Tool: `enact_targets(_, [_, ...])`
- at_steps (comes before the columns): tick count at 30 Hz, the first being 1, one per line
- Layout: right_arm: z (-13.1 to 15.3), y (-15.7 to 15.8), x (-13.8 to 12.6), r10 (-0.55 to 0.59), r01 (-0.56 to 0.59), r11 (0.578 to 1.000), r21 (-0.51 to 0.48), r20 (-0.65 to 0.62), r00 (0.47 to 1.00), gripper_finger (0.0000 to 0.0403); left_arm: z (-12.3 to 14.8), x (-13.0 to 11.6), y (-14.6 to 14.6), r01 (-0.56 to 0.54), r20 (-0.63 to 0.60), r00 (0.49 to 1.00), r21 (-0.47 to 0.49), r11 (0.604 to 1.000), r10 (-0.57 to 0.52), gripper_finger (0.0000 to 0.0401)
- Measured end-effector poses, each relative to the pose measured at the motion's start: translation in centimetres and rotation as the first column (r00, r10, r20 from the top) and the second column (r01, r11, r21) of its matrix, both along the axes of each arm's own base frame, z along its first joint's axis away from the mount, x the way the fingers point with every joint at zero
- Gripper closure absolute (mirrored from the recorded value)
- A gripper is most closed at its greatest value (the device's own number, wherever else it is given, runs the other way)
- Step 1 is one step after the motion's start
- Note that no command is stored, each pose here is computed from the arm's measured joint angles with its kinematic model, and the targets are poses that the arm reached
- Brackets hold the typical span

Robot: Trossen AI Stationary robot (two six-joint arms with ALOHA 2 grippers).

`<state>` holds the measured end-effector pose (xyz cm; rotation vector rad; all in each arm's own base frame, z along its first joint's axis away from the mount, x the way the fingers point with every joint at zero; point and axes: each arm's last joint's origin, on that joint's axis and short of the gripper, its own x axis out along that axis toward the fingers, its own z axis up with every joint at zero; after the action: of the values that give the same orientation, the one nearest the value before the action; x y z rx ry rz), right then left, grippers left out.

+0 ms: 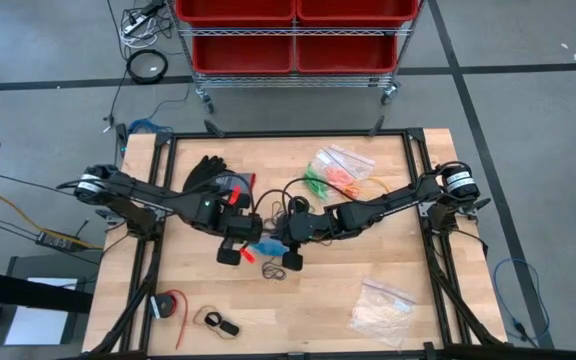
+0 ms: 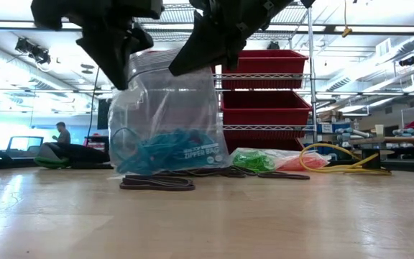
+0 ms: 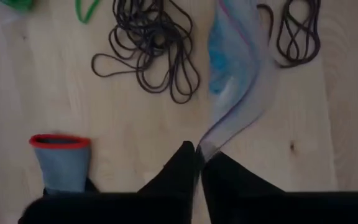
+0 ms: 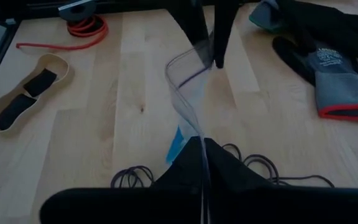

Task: Sort rubber bands
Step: Close the transparent zip bag

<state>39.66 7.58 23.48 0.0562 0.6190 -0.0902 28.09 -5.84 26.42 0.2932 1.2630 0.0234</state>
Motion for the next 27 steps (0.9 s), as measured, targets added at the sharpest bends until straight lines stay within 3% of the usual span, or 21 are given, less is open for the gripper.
enact_targets(11, [0.2,-0.4,0.0,-0.001,0.001,1.0,-0.013,0.002,1.0,0.0403,3.5,-3.4,0.4,-0.111,0.085,0.99,-0.057,0.992,0.116,0.027])
enact_targets(16, [0.9,-1.3,-0.6,-0.073,0.071,0.995,-0.067,-0.018,0.997,0.0403,4.3,-5.0,0.4,-0.197,0.113,0.972,-0.071,0.978,0.204,0.0245])
enact_targets(21, [2.1,-3.1,-1.6,-0.218,0.214,0.969,-0.125,-0.019,0.976,0.0403,2.8,-6.1,-0.7,-0.206,0.122,0.968,-0.103,0.973,0.218,0.0243])
enact_targets(27, [3.8,-5.6,-4.0,-0.391,0.374,0.908,-0.189,-0.063,0.918,0.0403,-1.3,-6.5,-2.0,-0.196,0.133,0.968,-0.132,0.972,0.213,0.0243])
